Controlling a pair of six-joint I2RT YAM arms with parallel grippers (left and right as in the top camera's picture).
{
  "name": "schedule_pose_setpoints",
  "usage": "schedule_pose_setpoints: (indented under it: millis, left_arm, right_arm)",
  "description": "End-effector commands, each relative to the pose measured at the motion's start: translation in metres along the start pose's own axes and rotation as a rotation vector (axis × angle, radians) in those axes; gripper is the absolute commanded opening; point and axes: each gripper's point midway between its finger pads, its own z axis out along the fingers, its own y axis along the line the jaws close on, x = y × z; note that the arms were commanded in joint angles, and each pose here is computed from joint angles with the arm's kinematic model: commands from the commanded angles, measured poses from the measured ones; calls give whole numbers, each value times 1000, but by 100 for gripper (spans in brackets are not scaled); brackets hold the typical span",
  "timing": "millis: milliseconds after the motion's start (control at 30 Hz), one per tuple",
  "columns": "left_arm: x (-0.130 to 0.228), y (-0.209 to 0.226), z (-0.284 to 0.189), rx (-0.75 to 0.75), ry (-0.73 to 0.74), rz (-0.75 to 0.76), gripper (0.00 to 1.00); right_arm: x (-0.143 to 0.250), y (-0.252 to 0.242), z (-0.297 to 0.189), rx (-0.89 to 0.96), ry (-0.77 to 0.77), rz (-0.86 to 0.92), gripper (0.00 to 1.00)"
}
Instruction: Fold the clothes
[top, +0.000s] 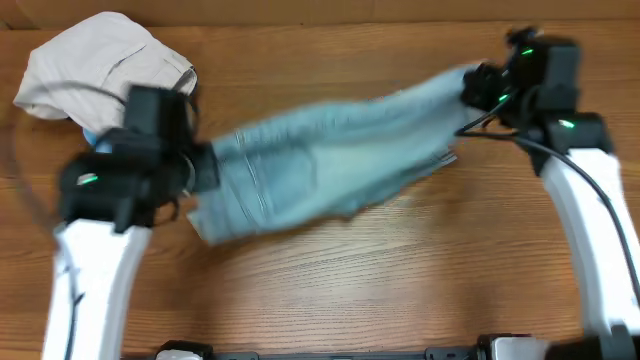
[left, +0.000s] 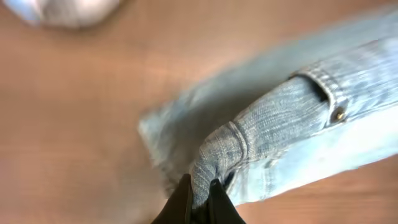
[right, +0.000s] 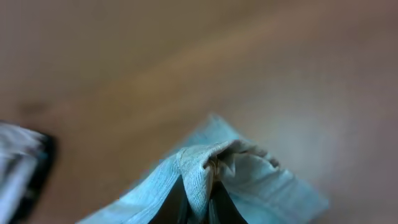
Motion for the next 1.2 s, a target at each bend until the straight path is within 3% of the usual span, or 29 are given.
schedule_pose_setpoints:
  millis: [0, 167, 433, 600, 800, 967, 1167]
  left_arm:
    - [-49, 5, -87, -17, -271, 74, 4]
    - [-57, 29, -174, -91, -457, 31, 4]
    - [-46, 48, -212, -147, -536, 9, 4]
    - [-67, 27, -188, -103, -493, 113, 4]
    - [-127, -40, -109, 85, -417, 330, 4]
    - [-208, -86, -82, 189, -619, 405, 4]
    - [-251, -91, -163, 222, -917, 368, 4]
  right_arm:
    - [-66, 51, -101, -110, -265, -105, 4]
    - [-67, 74, -197, -161, -363, -107, 4]
    - [-30, 73, -257, -162, -368, -108, 4]
    - [-28, 66, -229, -131, -293, -91, 4]
    - [-44, 49, -140, -71, -178, -63, 4]
    - [-105, 50, -87, -99, -332, -94, 4]
    - [-163, 41, -139, -78, -517, -97, 4]
